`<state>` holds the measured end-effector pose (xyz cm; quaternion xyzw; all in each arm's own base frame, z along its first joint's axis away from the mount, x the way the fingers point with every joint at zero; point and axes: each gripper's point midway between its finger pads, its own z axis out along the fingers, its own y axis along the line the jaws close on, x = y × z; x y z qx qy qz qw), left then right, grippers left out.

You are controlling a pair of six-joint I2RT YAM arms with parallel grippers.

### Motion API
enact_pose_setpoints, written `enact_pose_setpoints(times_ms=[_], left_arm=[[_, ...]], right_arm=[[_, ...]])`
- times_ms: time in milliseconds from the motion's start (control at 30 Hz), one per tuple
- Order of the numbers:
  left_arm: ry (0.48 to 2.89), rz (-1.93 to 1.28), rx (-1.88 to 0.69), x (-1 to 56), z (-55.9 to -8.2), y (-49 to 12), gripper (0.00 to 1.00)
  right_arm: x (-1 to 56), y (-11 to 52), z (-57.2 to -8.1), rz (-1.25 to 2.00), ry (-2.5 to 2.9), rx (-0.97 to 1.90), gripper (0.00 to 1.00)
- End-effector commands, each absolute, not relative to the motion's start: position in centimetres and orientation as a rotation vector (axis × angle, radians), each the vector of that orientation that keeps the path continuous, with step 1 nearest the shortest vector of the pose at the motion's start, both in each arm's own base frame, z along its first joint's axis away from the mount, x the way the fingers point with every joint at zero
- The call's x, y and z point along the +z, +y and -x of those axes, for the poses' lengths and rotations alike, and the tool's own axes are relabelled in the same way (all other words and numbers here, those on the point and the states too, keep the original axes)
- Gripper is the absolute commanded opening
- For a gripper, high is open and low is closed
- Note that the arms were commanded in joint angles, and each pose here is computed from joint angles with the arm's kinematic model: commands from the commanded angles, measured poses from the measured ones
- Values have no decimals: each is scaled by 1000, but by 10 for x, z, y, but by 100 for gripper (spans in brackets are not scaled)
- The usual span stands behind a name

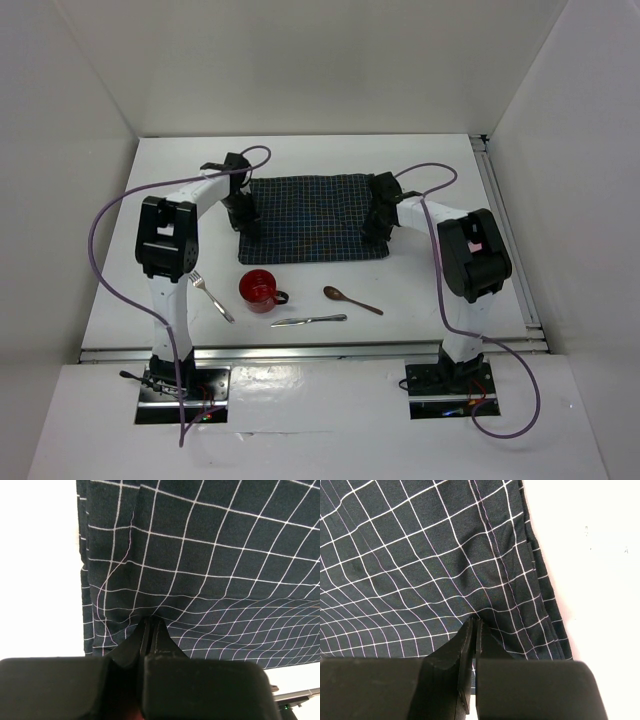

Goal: Set the dinner table for one person

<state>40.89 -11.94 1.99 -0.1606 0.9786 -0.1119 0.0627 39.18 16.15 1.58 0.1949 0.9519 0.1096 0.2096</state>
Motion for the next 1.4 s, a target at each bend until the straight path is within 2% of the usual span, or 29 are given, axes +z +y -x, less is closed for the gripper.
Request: enact_pose_setpoints(times_ms=[0, 233, 267, 333, 433, 500, 567, 667, 733, 767, 833, 867, 1000, 1100, 1367], left_arm=[[2981, 500, -257, 0, -409, -112, 0], [2876, 453, -228, 49, -431, -107, 2], [2841, 445, -243, 63, -440, -108, 12], [2794, 422, -246, 83, -450, -108, 23], [2725, 375, -281, 120, -456, -110, 35], [2683, 352, -306, 138, -459, -112, 40], [2640, 331, -317, 164, -455, -111, 48], [2581, 315, -299, 193, -450, -105, 55], [2504, 308, -306, 224, -443, -102, 59], [2503, 308, -307, 225, -436, -101, 62], [2435, 273, -357, 247, -427, -103, 69], [2428, 256, -375, 249, -422, -108, 70], [2433, 235, -411, 243, -406, -117, 70], [2433, 204, -433, 243, -398, -126, 70], [2498, 168, -419, 218, -386, -139, 70]], right_arm=[[-3, 137, -372, -559, 2706, 157, 0], [52, 151, -394, -499, 2620, 210, 0], [66, 157, -401, -483, 2590, 221, 0], [91, 158, -404, -479, 2554, 246, 1], [146, 164, -416, -435, 2449, 322, 50], [168, 159, -416, -442, 2407, 312, 73], [193, 147, -406, -475, 2364, 281, 80], [210, 98, -382, -629, 2298, 150, 83], [186, 63, -354, -762, 2314, 70, 83], [194, 35, -342, -854, 2253, 72, 83], [162, 16, -311, -977, 2284, 62, 83], [167, 9, -298, -1018, 2247, 83, 85], [127, -21, -254, -1285, 2209, 74, 92], [113, -36, -240, -1471, 2116, 77, 92], [94, -51, -261, -1644, 1920, 166, 89]])
